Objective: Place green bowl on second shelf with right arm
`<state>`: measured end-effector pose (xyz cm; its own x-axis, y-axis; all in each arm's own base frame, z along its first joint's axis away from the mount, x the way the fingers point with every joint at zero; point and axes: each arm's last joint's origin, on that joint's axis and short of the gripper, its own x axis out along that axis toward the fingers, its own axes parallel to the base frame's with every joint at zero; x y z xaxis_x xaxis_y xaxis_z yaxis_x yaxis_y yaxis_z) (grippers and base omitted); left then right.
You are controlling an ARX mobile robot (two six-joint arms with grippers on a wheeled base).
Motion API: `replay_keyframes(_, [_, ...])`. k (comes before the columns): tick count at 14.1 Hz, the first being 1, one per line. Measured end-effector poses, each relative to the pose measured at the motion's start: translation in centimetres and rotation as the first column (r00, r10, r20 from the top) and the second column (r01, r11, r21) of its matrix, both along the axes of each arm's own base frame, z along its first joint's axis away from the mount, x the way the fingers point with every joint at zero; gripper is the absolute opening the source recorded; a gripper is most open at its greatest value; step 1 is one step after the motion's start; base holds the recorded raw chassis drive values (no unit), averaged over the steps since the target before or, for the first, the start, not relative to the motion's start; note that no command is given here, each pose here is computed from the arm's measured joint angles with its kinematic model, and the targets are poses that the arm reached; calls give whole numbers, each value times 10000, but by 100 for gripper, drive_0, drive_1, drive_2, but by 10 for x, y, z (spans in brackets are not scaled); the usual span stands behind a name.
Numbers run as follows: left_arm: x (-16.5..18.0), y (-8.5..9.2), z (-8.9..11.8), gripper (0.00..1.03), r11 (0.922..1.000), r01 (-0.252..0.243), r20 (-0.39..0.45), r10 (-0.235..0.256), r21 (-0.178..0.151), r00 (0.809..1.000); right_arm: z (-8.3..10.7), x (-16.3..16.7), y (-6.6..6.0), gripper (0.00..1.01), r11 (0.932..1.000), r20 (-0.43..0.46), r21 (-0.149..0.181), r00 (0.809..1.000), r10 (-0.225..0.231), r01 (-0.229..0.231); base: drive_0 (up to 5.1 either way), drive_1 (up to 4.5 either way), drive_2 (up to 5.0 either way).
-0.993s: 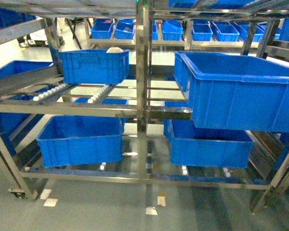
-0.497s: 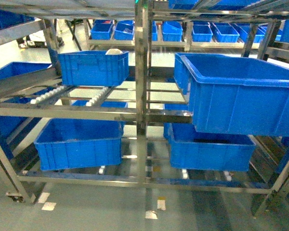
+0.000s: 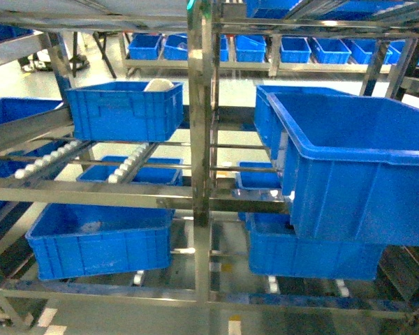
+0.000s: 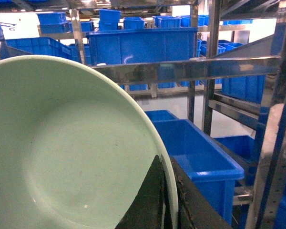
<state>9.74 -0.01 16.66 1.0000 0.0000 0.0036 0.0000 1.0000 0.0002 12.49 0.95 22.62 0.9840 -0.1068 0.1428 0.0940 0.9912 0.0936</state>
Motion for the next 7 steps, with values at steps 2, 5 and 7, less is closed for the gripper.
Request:
replay_keyframes(2, [0, 0, 0, 98, 10000, 0, -15, 0, 0, 10000, 0, 0, 0, 2, 10000, -11, -1, 10000, 8, -8, -2, 432, -435])
replay_keyframes(5, [0, 0, 0, 98, 10000, 15, -38, -15, 4, 10000, 0, 0, 0, 2, 10000, -23, -4, 10000, 8, -8, 0, 433, -433])
replay_keyframes(7, [0, 0, 0, 98, 10000, 4, -27, -4, 0, 10000, 0, 0, 0, 2, 10000, -11, -1, 10000, 8, -8, 0, 217, -217])
